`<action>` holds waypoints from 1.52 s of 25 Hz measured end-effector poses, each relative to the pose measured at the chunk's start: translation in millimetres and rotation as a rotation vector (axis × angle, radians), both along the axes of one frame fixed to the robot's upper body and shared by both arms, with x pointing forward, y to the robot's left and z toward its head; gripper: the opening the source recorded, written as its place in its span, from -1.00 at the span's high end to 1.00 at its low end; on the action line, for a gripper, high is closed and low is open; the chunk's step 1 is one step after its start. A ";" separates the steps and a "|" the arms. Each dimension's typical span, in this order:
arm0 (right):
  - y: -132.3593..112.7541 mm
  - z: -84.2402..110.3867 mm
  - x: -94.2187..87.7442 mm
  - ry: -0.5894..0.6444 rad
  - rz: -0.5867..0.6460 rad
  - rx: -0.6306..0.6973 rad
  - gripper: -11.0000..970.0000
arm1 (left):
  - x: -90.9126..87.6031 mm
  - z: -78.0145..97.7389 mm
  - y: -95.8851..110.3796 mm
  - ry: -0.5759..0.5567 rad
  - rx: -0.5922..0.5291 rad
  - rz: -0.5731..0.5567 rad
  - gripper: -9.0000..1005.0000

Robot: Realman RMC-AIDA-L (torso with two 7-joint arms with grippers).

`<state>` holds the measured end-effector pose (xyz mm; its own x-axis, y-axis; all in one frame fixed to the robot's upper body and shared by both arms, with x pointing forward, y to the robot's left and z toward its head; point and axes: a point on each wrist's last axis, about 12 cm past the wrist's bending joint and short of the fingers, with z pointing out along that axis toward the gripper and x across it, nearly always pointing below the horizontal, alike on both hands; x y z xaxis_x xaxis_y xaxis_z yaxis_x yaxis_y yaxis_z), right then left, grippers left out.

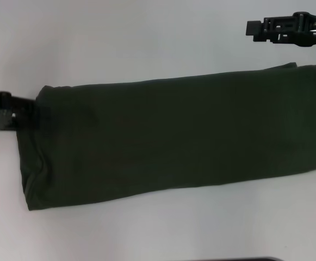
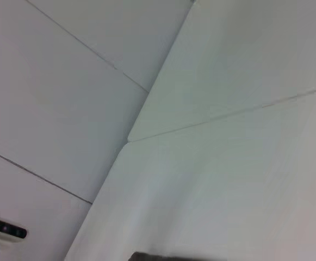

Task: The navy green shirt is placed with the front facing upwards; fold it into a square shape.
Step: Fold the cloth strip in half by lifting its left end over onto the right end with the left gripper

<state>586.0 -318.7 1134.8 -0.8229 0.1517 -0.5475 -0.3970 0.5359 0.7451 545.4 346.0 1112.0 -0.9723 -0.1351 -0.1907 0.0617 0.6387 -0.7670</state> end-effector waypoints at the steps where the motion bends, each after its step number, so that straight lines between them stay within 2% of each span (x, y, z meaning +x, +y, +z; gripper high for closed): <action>1: -0.7 0.2 -1.1 0.002 0.005 0.001 -0.10 | -1.4 -2.1 1.2 0.017 0.014 0.003 0.01; 4: -2.0 1.3 -2.7 0.002 0.014 0.000 -0.10 | -4.9 -7.9 4.8 0.056 0.055 0.011 0.01; 18: -3.8 1.6 -1.0 -0.003 -0.002 -0.008 -0.10 | -14.7 -23.2 19.2 0.096 0.160 0.061 0.02; 38: -5.0 0.4 -2.3 0.001 -0.006 -0.006 -0.10 | -19.9 -33.5 20.1 0.120 0.199 0.068 0.02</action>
